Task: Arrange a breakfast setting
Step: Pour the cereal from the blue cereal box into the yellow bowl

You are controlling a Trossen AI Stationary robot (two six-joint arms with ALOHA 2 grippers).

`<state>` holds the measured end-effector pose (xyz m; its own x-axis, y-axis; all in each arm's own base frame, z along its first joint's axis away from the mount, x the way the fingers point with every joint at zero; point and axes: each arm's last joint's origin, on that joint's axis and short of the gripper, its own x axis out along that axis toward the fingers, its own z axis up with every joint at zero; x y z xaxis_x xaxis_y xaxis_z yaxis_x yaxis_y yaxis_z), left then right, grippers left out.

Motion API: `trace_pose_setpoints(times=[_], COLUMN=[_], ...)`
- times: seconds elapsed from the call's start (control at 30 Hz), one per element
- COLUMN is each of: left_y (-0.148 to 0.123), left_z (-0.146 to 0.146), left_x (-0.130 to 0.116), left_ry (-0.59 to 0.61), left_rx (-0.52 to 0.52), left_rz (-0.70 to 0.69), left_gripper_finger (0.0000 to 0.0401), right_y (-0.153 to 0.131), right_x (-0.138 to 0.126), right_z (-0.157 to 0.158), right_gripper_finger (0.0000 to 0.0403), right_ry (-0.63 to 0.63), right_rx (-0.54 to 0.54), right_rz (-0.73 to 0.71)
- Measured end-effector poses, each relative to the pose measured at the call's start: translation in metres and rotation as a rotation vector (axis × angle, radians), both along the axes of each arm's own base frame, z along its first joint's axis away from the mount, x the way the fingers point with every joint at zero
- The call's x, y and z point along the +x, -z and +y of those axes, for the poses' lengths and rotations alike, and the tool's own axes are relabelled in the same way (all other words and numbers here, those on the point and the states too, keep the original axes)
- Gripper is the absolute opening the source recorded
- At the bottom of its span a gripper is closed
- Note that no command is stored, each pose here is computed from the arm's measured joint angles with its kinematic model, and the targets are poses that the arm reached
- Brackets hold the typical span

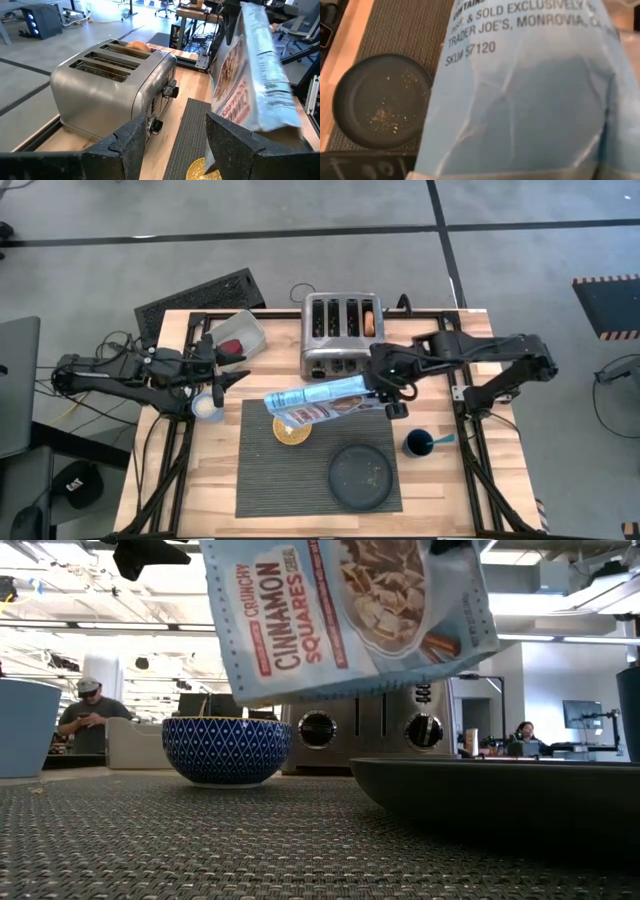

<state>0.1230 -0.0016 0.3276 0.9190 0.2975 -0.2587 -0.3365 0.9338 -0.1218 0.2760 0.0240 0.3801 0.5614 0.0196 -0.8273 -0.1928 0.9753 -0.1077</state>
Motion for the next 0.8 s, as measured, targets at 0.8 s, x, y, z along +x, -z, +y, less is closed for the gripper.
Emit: trace_pose_setpoints(times=[0.8], left_y=[0.003], left_z=[0.0], left_x=[0.001], left_ry=[0.003], left_rx=[0.012], left_rz=[0.013], left_gripper_finger=[0.0187], right_y=[-0.024], right_x=[0.04], right_z=[0.013], right_gripper_finger=[0.0167], right_ry=[-0.035], right_rx=[-0.109], right_rz=[0.164])
